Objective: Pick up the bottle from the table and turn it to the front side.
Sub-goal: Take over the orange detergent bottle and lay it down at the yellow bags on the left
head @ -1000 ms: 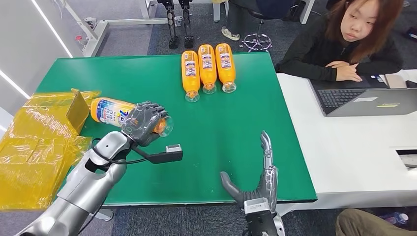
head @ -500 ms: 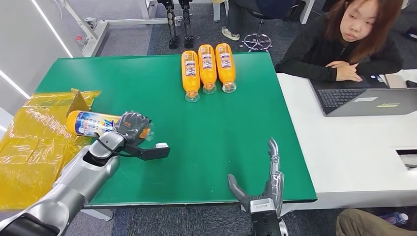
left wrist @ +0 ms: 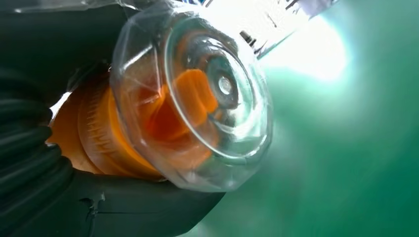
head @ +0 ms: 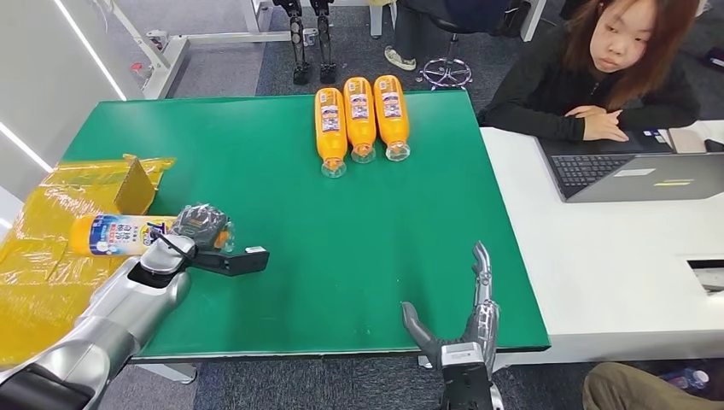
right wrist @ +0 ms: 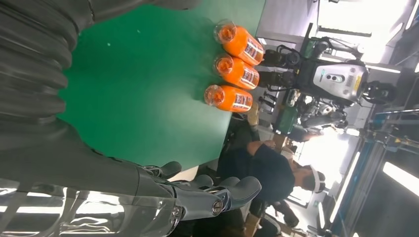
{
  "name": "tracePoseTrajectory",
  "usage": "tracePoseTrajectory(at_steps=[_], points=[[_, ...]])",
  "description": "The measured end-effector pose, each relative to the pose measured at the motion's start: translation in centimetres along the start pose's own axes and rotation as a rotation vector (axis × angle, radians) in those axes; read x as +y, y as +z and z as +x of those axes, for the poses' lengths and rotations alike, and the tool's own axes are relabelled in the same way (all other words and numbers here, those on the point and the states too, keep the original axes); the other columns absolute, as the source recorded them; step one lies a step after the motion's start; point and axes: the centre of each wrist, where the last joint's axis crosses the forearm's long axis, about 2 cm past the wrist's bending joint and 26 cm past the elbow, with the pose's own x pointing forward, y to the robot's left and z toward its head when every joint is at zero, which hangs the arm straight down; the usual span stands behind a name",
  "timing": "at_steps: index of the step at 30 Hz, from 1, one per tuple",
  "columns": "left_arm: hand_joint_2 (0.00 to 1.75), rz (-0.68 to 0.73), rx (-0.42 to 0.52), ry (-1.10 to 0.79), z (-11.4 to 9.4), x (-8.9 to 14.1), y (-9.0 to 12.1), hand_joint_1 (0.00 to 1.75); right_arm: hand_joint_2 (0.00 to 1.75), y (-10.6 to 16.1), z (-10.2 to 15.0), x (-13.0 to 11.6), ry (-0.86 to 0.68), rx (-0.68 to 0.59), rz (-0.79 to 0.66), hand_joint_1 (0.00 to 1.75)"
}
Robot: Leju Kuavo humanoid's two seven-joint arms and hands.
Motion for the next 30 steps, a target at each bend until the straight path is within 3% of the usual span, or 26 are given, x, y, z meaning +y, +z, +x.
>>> tracePoseTrajectory(at_steps=[5,9,11,12,15,16,30], points=[[1.75,-0.058,0.063,0.008,-1.5,-1.5,0.4,1.75,1.75,0.3,-0.2,0.1,-0.010,0.020,0.000,0.00],[1.75,-0.082,0.109,0.010,-2.5,-2.3,0.6,1.42,1.75,0.4,-0.3,0.2,-0.015,0.031,0.004,0.00],[1.75,-0.087,0.124,0.009,-3.0,-2.5,0.7,1.36,1.75,0.4,-0.4,0.3,-0.017,0.033,0.003,0.00],[1.75,-0.089,0.130,0.008,-3.1,-2.6,0.8,1.15,1.75,0.4,-0.4,0.3,-0.019,0.034,0.002,0.00],[1.75,-0.095,0.139,0.005,-3.5,-2.8,0.9,0.13,1.75,0.3,-0.4,0.3,-0.021,0.035,0.001,0.00],[1.75,-0.096,0.141,0.004,-3.6,-2.9,0.9,0.00,1.75,0.3,-0.4,0.3,-0.021,0.035,0.001,0.00],[1.75,-0.065,0.138,-0.004,-3.2,-2.7,0.8,0.00,1.75,0.3,-0.4,0.3,-0.021,0.035,0.002,0.00]])
